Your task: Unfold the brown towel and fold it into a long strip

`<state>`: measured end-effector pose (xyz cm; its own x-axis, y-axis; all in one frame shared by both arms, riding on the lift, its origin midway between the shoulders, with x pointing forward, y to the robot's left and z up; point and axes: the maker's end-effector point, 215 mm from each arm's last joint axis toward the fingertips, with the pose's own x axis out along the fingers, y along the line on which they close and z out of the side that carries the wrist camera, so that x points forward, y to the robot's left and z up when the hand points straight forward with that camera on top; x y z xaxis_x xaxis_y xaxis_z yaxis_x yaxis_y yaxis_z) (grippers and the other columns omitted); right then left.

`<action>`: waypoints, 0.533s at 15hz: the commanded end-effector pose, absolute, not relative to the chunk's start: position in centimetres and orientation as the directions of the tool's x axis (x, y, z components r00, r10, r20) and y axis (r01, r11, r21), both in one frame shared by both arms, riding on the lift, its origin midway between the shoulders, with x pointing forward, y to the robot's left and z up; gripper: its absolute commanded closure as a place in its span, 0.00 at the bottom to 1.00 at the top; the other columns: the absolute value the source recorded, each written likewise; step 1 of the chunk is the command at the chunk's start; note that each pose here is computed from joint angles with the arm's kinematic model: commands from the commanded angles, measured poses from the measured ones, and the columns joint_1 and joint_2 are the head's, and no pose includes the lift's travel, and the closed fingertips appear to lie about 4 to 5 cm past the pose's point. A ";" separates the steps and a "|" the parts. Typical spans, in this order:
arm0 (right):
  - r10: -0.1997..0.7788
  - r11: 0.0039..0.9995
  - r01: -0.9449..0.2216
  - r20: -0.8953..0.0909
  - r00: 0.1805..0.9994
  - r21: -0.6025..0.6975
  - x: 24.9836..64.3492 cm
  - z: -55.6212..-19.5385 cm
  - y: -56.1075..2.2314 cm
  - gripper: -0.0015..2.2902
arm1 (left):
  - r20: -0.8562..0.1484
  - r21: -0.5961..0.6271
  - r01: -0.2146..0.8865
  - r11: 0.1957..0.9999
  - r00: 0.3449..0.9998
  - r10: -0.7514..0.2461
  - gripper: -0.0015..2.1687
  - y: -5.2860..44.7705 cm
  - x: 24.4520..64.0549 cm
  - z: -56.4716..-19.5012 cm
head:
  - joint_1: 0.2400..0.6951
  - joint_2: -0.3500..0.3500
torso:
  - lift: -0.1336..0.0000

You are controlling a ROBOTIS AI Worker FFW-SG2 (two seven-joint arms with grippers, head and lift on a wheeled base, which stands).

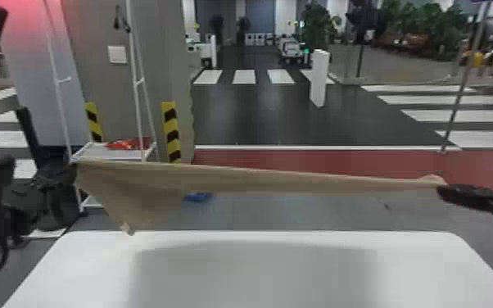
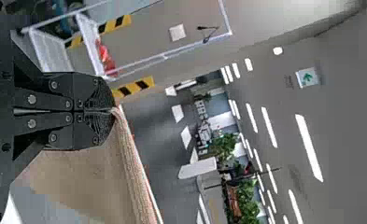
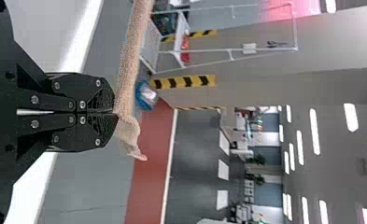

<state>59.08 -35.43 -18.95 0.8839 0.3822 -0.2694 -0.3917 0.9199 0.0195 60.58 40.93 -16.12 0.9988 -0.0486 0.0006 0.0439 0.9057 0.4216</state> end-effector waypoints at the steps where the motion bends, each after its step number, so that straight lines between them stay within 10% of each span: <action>1: 0.412 0.891 -0.453 -0.368 0.834 -0.028 53.7 -26.8 -35.0 0.99 | 0.020 0.574 0.105 0.812 0.990 -0.143 0.75 39.2 54.9 -22.0 | 0.39 0.57 | 0.06; 5: 0.477 0.810 -0.582 -0.492 0.728 -0.076 45.1 -35.8 -35.0 0.99 | 0.001 0.676 0.252 0.693 0.939 -0.343 0.75 34.7 44.9 -31.4 | 0.95 0.55 | 0.06; 8: 0.484 0.783 -0.616 -0.539 0.689 -0.085 40.4 -37.8 -37.2 0.99 | -0.047 0.727 0.318 0.609 0.907 -0.418 0.75 34.9 39.1 -33.9 | 1.00 0.51 | 0.06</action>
<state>42.14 -35.67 -37.17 0.6903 0.5030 -0.5201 -0.6210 0.7808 -0.0691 41.70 34.92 -33.21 0.9215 -0.3864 -0.0390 0.3011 0.6474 0.7002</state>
